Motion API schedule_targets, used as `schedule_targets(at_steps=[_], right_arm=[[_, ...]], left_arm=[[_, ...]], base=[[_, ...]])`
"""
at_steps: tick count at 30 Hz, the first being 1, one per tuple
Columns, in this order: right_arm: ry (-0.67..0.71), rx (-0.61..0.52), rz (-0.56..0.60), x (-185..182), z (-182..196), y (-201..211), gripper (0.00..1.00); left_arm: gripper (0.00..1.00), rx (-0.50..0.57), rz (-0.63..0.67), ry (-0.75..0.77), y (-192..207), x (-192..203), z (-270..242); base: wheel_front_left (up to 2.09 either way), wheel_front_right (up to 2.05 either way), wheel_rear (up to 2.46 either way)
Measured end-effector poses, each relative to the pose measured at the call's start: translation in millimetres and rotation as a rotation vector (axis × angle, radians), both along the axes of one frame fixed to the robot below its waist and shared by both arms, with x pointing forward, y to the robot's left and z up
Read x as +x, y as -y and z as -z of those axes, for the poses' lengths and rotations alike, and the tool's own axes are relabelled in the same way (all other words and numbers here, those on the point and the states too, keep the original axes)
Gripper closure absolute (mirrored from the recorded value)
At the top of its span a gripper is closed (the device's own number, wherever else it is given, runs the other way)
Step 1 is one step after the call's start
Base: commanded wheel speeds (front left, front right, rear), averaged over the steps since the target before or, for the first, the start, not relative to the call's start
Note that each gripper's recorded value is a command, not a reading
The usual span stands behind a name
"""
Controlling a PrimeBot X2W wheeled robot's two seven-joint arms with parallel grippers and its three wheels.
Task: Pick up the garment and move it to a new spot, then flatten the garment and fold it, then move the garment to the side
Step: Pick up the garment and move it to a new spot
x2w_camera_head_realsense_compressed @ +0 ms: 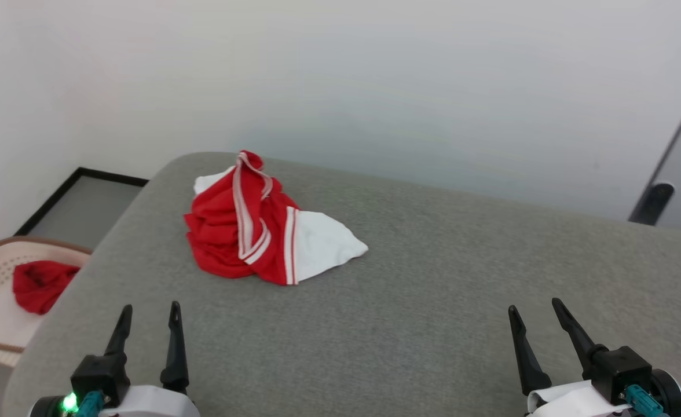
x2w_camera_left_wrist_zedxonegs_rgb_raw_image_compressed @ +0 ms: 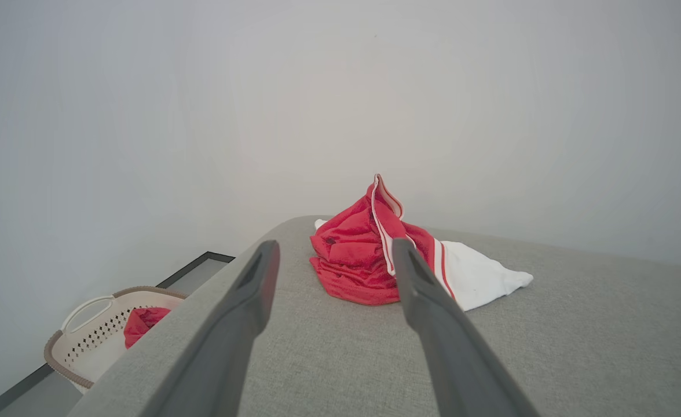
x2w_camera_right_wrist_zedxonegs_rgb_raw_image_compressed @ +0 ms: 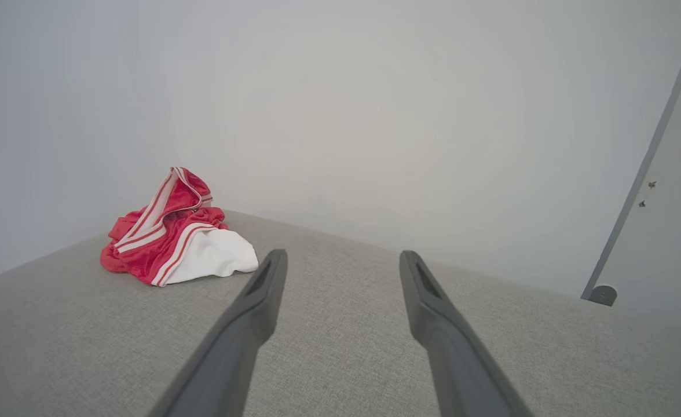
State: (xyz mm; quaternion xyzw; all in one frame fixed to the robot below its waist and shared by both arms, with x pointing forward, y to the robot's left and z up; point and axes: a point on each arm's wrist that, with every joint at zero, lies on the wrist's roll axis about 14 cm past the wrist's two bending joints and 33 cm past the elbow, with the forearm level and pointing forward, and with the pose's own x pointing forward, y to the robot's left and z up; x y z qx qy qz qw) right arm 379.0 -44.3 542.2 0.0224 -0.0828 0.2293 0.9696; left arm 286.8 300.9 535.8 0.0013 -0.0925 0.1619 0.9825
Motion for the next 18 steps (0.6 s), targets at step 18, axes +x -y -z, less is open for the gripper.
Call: schedule_targets(at_steps=[18], right_arm=[[-0.01, -0.049, 0.01, 23, 10, 4, 0.0]], left_arm=[[0.0, -0.079, 0.144, -0.129, -26, 107, -56]], base=[[0.0, 0.0, 0.0]])
